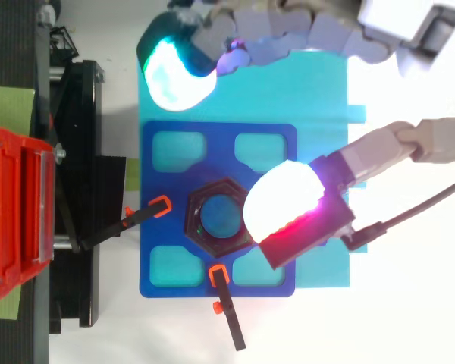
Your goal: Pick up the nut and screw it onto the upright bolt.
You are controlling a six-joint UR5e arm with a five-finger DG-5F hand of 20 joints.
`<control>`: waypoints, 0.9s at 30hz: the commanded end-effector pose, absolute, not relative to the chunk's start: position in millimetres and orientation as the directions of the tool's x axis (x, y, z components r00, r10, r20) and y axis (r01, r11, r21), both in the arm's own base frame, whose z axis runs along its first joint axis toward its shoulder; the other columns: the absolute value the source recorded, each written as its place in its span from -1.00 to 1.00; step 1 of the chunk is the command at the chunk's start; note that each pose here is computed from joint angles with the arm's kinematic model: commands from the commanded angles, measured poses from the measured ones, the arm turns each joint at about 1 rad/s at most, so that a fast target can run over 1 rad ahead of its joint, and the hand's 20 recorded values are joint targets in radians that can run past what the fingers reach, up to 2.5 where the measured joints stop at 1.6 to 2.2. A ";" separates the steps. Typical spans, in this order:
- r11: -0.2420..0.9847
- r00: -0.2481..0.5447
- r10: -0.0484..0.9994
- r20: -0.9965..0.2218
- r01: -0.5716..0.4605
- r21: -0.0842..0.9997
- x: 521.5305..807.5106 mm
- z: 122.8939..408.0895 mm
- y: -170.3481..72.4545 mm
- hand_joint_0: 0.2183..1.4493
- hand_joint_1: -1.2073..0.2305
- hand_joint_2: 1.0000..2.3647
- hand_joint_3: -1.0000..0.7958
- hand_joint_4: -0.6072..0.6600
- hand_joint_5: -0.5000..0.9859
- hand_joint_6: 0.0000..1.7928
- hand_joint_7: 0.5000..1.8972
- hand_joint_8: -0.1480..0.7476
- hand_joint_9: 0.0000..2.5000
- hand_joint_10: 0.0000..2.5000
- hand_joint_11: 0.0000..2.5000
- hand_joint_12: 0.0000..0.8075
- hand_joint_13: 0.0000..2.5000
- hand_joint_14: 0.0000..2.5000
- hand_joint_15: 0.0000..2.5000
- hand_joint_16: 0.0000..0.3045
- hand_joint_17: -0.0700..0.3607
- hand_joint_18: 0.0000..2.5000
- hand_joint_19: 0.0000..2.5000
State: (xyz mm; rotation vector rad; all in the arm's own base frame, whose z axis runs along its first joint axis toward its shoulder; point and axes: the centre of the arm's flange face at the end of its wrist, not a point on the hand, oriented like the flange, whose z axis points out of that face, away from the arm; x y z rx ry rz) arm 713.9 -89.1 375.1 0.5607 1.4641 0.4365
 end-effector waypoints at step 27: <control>0.783 -0.020 0.620 -0.785 0.094 0.615 698.3 321.6 -73.8 -0.68 0.12 -1.00 -0.44 0.23 -0.56 -0.44 -0.82 -0.14 -0.75 -1.00 -1.00 -0.15 -1.00 -1.00 -1.00 -0.71 -0.21 -1.00 -1.00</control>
